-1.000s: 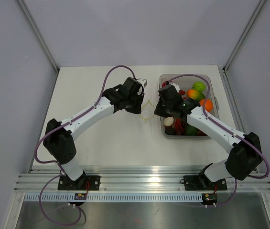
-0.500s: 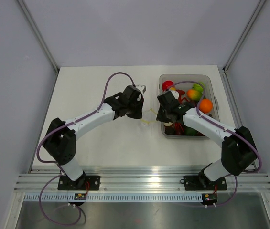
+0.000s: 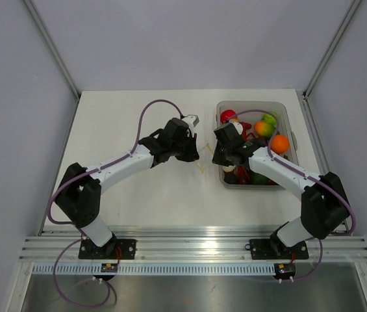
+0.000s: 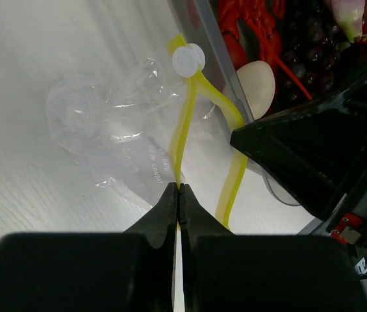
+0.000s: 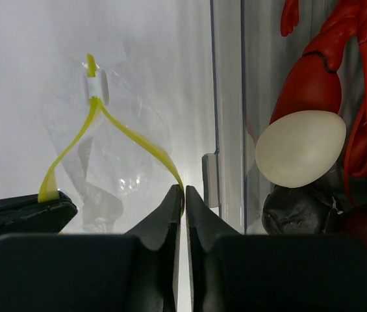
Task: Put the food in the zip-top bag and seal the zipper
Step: Open the zipper of the food storage bag.
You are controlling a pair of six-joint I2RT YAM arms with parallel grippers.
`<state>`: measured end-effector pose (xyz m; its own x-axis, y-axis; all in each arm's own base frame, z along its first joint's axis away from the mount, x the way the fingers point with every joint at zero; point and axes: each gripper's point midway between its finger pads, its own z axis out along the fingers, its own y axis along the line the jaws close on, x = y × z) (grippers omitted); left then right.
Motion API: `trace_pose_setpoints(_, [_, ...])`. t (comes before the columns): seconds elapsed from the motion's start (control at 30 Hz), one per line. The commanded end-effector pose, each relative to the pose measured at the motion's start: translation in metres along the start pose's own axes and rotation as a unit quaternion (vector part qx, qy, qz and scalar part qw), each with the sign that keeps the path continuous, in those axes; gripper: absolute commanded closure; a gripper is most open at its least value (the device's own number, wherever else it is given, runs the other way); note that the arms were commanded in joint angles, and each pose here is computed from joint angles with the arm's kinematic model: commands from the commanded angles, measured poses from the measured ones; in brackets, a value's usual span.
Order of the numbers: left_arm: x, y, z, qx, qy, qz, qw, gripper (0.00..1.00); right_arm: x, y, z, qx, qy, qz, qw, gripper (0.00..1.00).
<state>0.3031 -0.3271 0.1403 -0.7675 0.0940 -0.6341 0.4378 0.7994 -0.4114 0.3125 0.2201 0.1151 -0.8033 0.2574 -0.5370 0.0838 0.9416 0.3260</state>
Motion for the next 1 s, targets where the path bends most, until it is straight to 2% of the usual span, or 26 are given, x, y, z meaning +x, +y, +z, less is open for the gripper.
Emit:
trace_pose_setpoints(0.0, [-0.027, -0.007, -0.005, -0.008, -0.026, 0.004, 1.0, 1.0, -0.014, 0.007, -0.012, -0.019, -0.024, 0.003, 1.0, 0.86])
trace_pose_setpoints(0.07, [-0.028, -0.006, -0.006, -0.011, -0.028, 0.004, 1.0, 1.0, -0.016, 0.008, -0.015, -0.024, -0.026, 0.002, 0.999, 0.82])
trace_pose_setpoints(0.1, [-0.03, -0.006, -0.007, -0.011, -0.03, 0.002, 0.999, 1.0, -0.017, 0.009, -0.015, -0.025, -0.025, 0.002, 0.999, 0.75])
trace_pose_setpoints(0.2, [-0.027, -0.007, -0.003, -0.014, -0.019, 0.006, 1.0, 1.0, -0.018, 0.013, -0.018, -0.034, -0.027, 0.006, 0.999, 0.66])
trace_pose_setpoints(0.3, [-0.024, -0.007, 0.0, -0.021, -0.008, 0.013, 1.0, 1.0, -0.02, 0.016, -0.02, -0.041, -0.029, 0.009, 0.999, 0.63])
trace_pose_setpoints(0.77, [-0.029, -0.003, -0.002, -0.085, -0.005, 0.045, 0.995, 1.0, -0.034, 0.029, -0.046, -0.077, -0.052, 0.021, 0.995, 0.57])
trace_pose_setpoints(0.97, [-0.033, -0.002, -0.009, -0.101, -0.015, 0.053, 0.993, 1.0, -0.042, 0.018, -0.059, -0.066, -0.087, 0.031, 0.994, 0.52])
